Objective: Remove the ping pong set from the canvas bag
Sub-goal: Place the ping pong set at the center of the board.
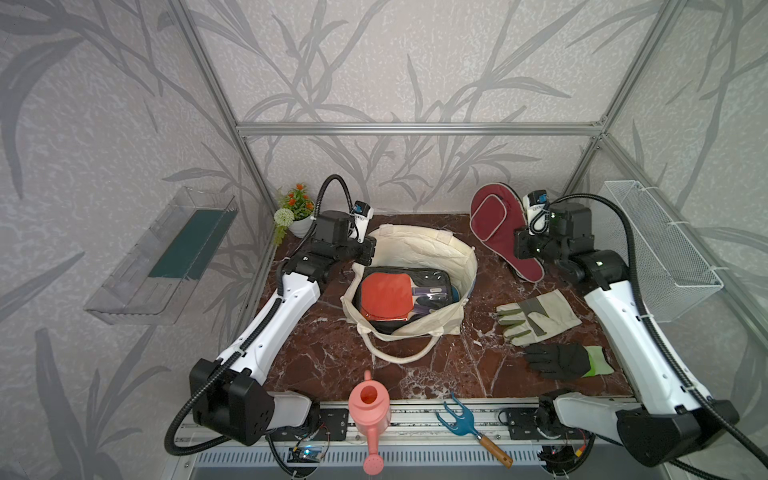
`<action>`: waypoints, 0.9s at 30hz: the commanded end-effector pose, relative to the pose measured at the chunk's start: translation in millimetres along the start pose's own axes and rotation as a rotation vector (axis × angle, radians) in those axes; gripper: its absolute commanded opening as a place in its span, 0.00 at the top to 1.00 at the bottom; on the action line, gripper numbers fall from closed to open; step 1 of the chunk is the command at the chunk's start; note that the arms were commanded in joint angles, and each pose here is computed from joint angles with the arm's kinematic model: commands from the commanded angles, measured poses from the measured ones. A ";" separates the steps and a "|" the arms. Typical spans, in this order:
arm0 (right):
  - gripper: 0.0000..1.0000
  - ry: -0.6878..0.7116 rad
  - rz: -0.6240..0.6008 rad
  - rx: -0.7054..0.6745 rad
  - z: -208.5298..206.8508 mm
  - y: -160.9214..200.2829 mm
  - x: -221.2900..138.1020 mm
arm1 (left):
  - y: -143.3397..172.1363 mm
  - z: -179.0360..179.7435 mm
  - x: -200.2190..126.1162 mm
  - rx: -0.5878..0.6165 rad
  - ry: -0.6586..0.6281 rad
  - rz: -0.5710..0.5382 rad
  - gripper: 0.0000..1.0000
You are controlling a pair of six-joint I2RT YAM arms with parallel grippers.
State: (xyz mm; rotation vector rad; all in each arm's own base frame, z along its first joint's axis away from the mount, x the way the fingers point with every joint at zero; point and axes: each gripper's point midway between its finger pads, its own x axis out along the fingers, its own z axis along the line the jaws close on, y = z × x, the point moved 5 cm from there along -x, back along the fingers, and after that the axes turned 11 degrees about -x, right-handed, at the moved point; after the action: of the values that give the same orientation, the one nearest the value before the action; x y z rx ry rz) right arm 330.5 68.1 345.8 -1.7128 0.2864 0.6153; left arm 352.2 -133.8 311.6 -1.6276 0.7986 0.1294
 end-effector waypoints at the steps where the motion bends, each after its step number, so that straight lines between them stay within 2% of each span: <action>1: 1.00 0.057 -0.214 0.118 -14.6 -36.1 4.7 | -20.5 -9.6 -11.8 0.028 0.043 -0.090 1.00; 6: 1.00 0.022 -0.180 0.195 -8.8 -14.0 60.4 | -17.0 -8.0 -6.5 0.032 0.037 -0.070 1.00; 13: 1.00 -0.060 -0.134 0.416 -9.2 11.3 137.3 | -7.0 -4.8 -2.0 0.008 0.027 -0.043 1.00; 20: 1.00 -0.101 -0.169 0.580 -18.8 25.6 180.3 | -4.8 -4.1 3.0 -0.004 0.032 -0.046 1.00; 27: 1.00 -0.116 -0.044 0.727 -28.6 75.3 233.0 | -3.2 -2.0 5.8 0.003 0.021 -0.044 1.00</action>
State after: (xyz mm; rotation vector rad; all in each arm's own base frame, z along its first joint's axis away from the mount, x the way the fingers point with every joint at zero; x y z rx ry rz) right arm 472.6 55.1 141.3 -1.0455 0.4556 0.5495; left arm 354.1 -135.8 306.1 -1.6410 0.8043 0.1195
